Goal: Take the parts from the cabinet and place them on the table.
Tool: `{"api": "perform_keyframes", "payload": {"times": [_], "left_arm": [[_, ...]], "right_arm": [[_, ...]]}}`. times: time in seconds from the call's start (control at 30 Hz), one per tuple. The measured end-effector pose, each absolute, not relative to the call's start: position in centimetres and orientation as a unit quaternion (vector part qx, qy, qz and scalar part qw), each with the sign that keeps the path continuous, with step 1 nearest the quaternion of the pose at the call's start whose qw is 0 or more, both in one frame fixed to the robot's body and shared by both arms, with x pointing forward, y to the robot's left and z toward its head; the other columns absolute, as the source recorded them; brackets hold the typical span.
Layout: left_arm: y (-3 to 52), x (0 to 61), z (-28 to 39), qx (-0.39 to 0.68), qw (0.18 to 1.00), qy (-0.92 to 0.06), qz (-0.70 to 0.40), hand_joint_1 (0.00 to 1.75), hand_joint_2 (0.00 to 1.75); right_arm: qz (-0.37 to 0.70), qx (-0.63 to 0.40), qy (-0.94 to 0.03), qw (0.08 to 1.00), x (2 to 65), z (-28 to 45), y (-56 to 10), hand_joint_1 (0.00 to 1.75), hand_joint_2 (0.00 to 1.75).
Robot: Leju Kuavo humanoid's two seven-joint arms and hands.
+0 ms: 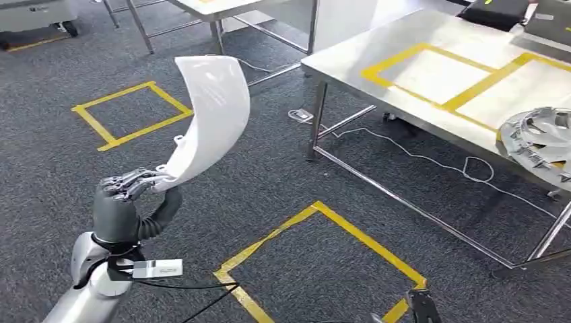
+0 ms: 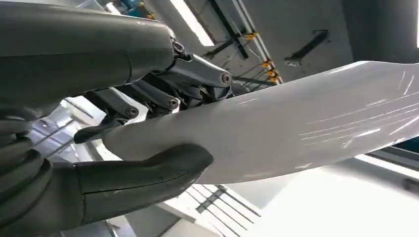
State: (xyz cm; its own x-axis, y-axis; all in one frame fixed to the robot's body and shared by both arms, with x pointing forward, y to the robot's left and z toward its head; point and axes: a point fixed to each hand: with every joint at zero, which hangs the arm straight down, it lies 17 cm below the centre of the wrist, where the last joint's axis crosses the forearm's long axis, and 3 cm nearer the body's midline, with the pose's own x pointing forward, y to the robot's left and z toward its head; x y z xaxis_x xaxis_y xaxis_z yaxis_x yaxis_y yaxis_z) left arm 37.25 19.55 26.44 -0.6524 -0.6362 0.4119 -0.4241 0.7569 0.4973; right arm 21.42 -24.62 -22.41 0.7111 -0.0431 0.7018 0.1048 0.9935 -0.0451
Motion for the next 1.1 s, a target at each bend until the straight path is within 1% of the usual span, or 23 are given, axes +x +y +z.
{"api": "perform_keyframes", "payload": {"times": [0.3,0.53,0.67,0.93,1.1], "left_arm": [[18.6,38.2,27.6,0.279,0.288,-0.899,-0.176,1.75,1.75],[18.0,38.7,27.0,0.271,0.297,-0.898,-0.181,1.75,1.75],[17.8,38.9,26.7,0.266,0.302,-0.897,-0.182,1.75,1.75],[16.6,39.1,27.3,0.242,0.298,-0.906,-0.180,1.75,1.75],[15.7,39.0,27.1,0.217,0.302,-0.910,-0.185,1.75,1.75]], "right_arm": [[-0.006,-0.047,-0.326,0.944,18.8,-24.0,-24.6,0.00,1.75],[0.015,-0.053,-0.267,0.962,14.1,-25.7,-24.5,0.00,1.75],[0.018,-0.052,-0.256,0.965,13.3,-25.9,-24.4,0.00,1.75],[0.038,-0.041,-0.186,0.981,10.4,-27.1,-24.1,0.00,1.75],[0.044,-0.035,-0.175,0.983,9.2,-27.3,-23.7,0.00,1.75]]}}
